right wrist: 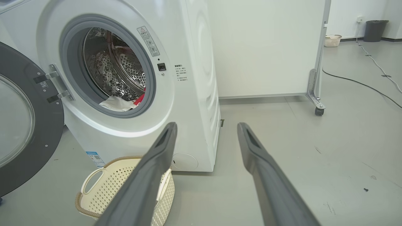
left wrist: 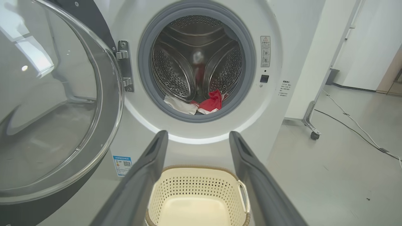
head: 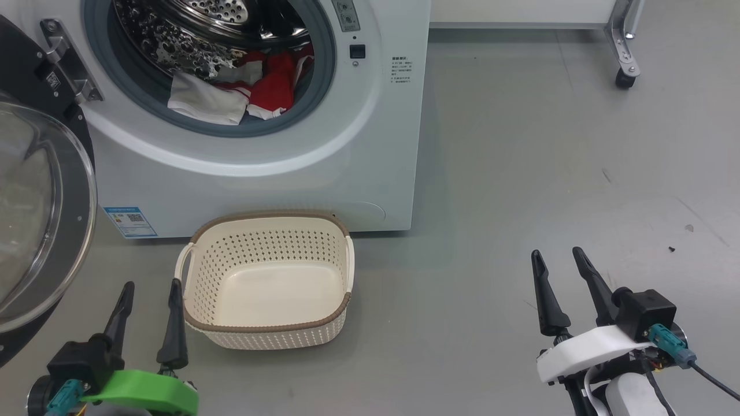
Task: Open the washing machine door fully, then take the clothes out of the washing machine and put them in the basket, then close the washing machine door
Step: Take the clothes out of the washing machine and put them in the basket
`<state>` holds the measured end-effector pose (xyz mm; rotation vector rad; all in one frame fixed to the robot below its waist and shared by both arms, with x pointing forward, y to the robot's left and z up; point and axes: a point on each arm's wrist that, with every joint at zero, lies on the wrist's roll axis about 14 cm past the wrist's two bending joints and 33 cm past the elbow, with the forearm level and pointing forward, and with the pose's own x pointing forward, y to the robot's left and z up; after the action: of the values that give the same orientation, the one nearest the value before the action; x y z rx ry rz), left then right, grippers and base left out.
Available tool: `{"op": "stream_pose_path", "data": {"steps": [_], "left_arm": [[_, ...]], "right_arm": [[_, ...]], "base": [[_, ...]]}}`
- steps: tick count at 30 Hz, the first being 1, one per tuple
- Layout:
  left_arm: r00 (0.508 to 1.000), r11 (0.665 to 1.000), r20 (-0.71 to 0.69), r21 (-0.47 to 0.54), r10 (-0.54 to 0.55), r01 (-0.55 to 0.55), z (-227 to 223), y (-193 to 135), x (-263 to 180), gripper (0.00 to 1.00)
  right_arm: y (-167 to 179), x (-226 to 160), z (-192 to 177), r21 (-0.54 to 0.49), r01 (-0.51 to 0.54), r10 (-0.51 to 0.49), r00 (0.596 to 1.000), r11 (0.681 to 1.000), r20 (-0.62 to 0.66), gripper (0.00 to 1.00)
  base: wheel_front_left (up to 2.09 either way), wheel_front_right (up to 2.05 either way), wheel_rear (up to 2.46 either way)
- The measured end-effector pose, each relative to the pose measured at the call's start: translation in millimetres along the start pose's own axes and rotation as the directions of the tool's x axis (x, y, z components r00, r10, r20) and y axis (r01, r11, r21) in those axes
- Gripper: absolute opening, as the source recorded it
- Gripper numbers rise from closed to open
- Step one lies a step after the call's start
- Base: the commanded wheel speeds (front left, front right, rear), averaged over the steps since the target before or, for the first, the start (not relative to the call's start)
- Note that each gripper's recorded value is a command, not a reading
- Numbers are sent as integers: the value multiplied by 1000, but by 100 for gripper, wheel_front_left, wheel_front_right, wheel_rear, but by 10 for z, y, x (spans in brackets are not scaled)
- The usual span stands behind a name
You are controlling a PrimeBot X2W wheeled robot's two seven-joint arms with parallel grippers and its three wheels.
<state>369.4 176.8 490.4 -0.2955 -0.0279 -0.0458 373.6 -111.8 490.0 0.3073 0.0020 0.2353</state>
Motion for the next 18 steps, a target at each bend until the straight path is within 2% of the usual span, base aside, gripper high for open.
{"op": "stream_pose_path", "data": {"steps": [9,18], "left_arm": [[1000,1000,22,-23,3,-2,60,-8,18,100],[1000,1000,11,-25,4,-3,21,-1,14,100]], "right_arm": [[-10,-7,-17,1,3,-3,1000,1000,-5,100],[-32,-3,-48,4,10,-10,1000,1000,-14,100]], "base": [[19,-41,22],[56,-77,22]]}}
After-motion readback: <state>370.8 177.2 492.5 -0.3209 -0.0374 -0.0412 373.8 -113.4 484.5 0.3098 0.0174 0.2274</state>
